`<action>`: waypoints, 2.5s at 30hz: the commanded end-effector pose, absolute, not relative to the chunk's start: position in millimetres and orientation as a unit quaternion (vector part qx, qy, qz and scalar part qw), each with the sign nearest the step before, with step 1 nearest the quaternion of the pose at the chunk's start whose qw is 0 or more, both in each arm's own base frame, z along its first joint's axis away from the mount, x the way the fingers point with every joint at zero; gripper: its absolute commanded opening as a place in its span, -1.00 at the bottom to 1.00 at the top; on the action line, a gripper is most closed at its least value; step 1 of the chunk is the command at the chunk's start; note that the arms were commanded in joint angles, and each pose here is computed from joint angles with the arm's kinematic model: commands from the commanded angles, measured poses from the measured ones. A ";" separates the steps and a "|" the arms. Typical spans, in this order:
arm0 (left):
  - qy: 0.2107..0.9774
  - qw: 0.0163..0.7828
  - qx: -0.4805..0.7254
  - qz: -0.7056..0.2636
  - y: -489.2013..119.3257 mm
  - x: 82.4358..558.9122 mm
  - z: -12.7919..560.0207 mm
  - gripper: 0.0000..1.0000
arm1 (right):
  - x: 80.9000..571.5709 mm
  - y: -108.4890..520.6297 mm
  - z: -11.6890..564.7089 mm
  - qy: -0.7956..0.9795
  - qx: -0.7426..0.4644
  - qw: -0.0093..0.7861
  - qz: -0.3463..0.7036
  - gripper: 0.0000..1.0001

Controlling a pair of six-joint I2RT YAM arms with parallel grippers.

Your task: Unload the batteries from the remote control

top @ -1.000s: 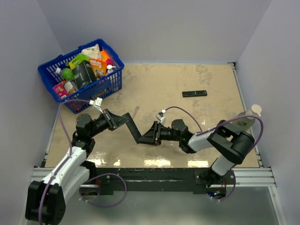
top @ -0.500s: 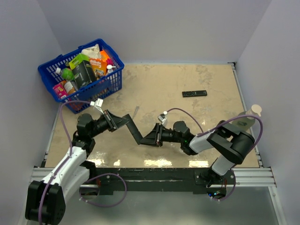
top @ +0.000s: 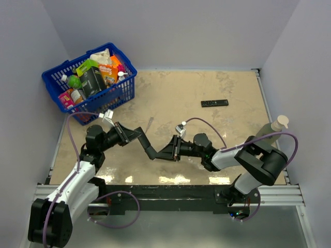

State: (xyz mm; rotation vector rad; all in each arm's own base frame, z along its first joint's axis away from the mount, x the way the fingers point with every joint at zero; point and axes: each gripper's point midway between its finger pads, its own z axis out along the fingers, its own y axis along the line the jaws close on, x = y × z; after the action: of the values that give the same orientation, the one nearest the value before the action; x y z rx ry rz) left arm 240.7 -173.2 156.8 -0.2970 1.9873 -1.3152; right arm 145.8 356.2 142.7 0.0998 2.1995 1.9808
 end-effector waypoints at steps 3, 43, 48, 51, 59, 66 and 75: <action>0.760 0.392 -0.100 -0.509 -171.2 247.0 173.5 -1.00 | 152.7 361.1 153.7 0.731 0.021 0.110 0.673 -0.48; 0.918 0.245 -0.136 -0.280 -125.1 245.1 50.4 -1.00 | 204.5 308.4 75.9 0.866 0.027 0.230 0.442 -0.97; 0.926 0.218 -0.142 -0.273 -125.1 240.7 34.8 -1.00 | 210.2 296.2 62.5 0.886 0.033 0.240 0.396 -0.95; 0.929 0.209 -0.145 -0.268 -124.4 240.8 29.3 -1.00 | 211.5 292.0 56.9 0.890 0.040 0.242 0.384 -0.95; 0.935 0.191 -0.150 -0.258 -123.1 241.1 17.0 -0.81 | 212.9 280.5 43.7 0.904 0.048 0.245 0.347 -0.79; 0.939 0.193 -0.155 -0.240 -117.6 243.8 16.2 -0.47 | 220.8 268.0 44.2 0.915 0.065 0.257 0.305 -0.53; 0.943 0.185 -0.160 -0.227 -114.5 245.2 13.4 -0.14 | 230.0 253.0 68.0 0.916 0.078 0.287 0.268 -0.12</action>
State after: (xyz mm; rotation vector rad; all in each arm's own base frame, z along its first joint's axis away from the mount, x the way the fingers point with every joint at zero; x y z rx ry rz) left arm 242.3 -129.0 20.7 -0.4591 2.6395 -0.7563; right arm 209.5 258.4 40.2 0.1878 2.5288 0.7844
